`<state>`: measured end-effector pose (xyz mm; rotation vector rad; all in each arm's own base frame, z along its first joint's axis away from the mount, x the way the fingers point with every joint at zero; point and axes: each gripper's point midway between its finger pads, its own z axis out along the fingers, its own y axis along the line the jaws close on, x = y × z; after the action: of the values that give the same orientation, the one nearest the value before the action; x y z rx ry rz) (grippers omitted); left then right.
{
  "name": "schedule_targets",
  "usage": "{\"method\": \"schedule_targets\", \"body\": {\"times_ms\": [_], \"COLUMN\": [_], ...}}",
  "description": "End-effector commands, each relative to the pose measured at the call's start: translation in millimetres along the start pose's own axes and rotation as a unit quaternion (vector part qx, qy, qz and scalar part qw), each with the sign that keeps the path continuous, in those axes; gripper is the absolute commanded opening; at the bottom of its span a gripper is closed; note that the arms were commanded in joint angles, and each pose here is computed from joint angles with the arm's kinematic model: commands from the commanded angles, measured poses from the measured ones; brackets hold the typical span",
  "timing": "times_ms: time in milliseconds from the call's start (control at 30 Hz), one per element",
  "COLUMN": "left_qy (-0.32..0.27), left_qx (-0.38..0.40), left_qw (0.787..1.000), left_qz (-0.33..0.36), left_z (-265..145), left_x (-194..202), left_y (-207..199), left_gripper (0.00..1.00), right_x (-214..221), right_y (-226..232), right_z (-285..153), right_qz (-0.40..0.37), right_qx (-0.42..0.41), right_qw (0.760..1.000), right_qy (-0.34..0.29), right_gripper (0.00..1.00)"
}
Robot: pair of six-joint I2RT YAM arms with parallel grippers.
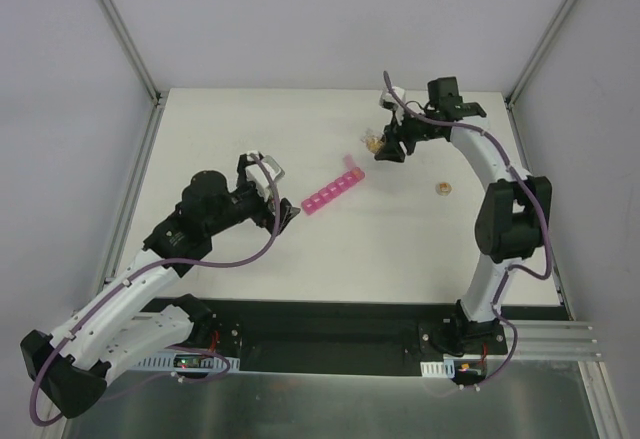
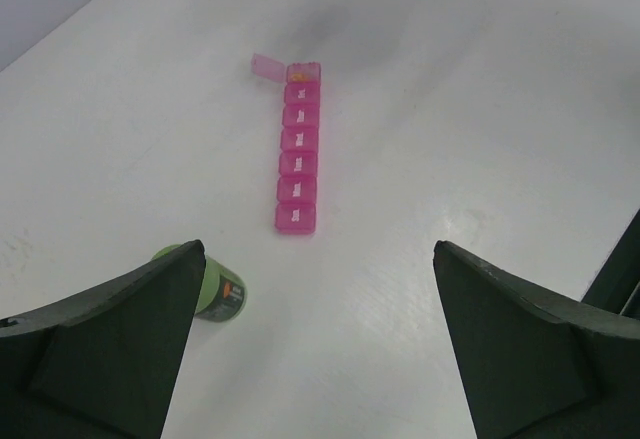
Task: Sort the pills into containers
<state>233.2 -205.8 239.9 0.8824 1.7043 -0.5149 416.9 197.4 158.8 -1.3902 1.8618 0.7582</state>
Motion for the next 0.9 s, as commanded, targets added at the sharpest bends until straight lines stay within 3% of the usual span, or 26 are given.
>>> {"method": "schedule_targets", "body": {"times_ms": [0, 133, 267, 367, 567, 867], "left_qy": [-0.12, -0.195, -0.241, -0.278, -0.316, -0.348], "left_qx": [0.018, 0.043, 0.094, 0.133, 0.163, 0.196], "left_qw": [0.99, 0.964, 0.919, 0.889, 0.872, 0.861], "left_qz": [-0.071, -0.174, -0.299, -0.339, -0.338, -0.315], "left_z": [-7.7, -4.2, 12.0, 25.3, 45.7, 60.3], "left_x": [-69.8, -121.5, -161.8, -193.4, -233.1, -259.7], "left_y": [-5.7, -8.2, -12.2, -11.1, -10.9, -46.4], "left_gripper": [0.99, 0.99, 0.99, 0.99, 0.99, 0.99], "right_x": [-87.1, -113.1, -132.2, -148.4, -174.1, -189.9], "right_y": [35.2, 58.9, 83.3, 100.8, 134.4, 153.8], "right_z": [-45.0, -65.9, -84.7, -100.3, -129.2, -136.7], "right_qz": [-0.013, -0.011, -0.01, -0.015, -0.03, -0.03], "right_qx": [-0.015, -0.03, -0.044, -0.052, -0.054, -0.07], "right_qw": [0.986, 0.974, 0.965, 0.956, 0.943, 0.936], "right_qy": [-0.163, -0.224, -0.259, -0.289, -0.326, -0.344], "right_gripper": [0.5, 0.5, 0.5, 0.5, 0.5, 0.5]}}
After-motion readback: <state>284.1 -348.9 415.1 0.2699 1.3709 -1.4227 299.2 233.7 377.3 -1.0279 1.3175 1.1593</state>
